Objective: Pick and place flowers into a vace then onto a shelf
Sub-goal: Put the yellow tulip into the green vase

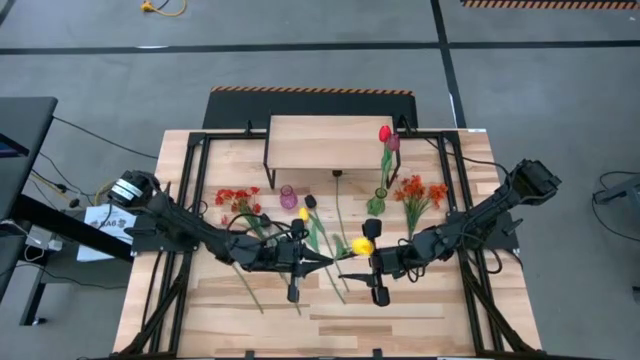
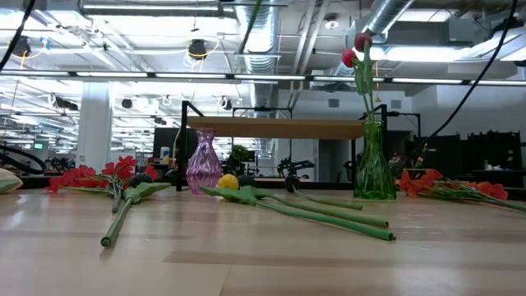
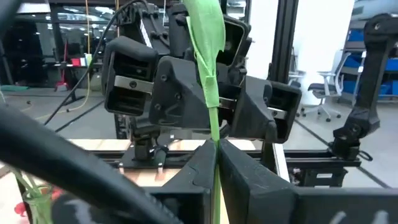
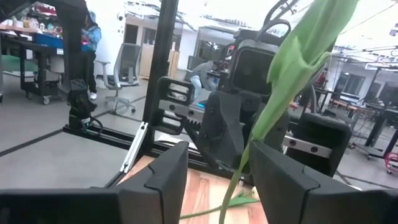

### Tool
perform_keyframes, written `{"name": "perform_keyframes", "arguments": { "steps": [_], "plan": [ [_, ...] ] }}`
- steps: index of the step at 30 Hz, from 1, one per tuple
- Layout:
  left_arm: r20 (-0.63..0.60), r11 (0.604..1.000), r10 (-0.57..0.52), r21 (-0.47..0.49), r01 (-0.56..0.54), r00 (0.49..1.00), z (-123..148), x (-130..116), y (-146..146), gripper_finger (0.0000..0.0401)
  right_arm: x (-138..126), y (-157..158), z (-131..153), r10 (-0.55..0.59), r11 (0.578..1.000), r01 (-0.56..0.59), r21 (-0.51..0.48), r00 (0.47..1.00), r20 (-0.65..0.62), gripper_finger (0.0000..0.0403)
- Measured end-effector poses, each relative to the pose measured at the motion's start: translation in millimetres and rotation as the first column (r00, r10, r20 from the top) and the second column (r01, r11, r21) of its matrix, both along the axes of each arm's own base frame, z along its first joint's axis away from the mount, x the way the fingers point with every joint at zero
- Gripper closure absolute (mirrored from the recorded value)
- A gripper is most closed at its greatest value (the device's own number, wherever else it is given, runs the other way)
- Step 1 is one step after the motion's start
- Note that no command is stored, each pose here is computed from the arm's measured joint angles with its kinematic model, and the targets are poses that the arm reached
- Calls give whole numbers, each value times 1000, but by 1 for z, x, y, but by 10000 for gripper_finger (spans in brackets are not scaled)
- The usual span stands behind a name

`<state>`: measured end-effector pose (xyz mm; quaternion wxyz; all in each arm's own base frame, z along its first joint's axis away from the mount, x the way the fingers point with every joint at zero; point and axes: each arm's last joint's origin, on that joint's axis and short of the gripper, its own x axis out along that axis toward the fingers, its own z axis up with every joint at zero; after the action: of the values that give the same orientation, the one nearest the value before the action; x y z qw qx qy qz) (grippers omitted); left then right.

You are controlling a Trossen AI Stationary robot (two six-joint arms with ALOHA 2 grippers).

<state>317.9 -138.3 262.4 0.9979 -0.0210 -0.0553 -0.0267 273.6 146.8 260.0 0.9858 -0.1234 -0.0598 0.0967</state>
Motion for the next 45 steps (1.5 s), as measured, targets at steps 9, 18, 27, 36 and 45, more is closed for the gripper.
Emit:
{"name": "perform_keyframes", "arguments": {
  "steps": [9,18,27,36,45],
  "plan": [
    [-18,1000,4,-5,-4,1000,-6,3,1,399,2,-4,1,-16,1000,16,4,1000,6,232],
    [-28,1000,3,-1,-3,1000,-8,4,0,399,7,-14,1,-53,999,53,8,999,12,257],
    [-29,1000,5,-5,-5,1000,-8,4,0,399,10,-22,1,-75,997,75,25,997,5,275],
    [-36,1000,8,-5,-9,999,-8,4,0,399,10,-22,3,-76,997,75,34,997,21,280],
    [-37,1000,22,-6,-22,999,-8,4,1,399,10,-21,3,-63,998,62,29,998,25,376]
  ]
}}
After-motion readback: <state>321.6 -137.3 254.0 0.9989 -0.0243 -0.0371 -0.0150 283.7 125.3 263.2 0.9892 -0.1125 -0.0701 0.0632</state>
